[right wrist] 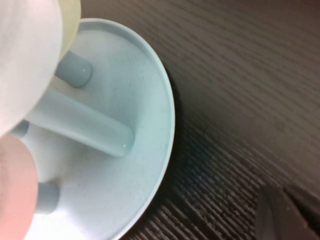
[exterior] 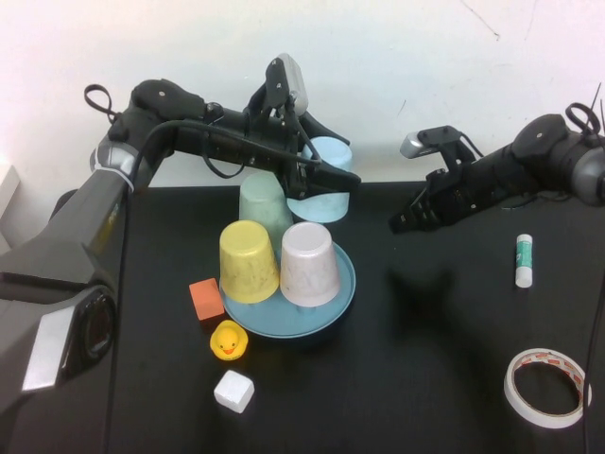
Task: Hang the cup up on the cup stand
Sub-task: Place the cup on the cup holder
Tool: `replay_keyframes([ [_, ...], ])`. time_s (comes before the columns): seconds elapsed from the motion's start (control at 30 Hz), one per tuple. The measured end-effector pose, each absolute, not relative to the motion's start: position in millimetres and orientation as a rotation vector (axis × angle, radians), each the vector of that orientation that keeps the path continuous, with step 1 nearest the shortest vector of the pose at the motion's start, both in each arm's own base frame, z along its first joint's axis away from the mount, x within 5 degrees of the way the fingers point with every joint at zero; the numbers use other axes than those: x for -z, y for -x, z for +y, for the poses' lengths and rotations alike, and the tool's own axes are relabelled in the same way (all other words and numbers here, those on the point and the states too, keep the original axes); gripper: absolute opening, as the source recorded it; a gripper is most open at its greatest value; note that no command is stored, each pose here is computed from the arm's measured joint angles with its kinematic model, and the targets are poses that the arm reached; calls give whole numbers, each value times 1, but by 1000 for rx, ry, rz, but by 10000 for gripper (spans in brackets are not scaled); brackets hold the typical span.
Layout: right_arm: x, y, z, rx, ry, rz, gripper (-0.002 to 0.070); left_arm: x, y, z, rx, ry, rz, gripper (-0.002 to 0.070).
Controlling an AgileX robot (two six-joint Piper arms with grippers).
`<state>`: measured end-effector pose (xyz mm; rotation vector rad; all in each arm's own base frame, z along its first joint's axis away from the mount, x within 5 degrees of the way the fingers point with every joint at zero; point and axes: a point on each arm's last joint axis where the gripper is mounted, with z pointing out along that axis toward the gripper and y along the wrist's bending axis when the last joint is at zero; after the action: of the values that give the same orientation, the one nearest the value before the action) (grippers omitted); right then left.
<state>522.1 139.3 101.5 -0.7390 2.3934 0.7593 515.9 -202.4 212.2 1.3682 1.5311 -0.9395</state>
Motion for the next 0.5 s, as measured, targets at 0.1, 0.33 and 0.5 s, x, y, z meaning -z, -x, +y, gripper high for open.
replay_keyframes([
  [0.1,-102,-522,139,-759,739,2393,-1,-213,-516,-203,943,-1365,1529,550],
  [0.33,-101,-522,139,-757,741,2394,-1,-211,-517,-203,953,-1330,1582,550],
  [0.5,-101,-522,137,-709,781,2404,-1,-210,-516,-203,944,-1358,1575,549],
])
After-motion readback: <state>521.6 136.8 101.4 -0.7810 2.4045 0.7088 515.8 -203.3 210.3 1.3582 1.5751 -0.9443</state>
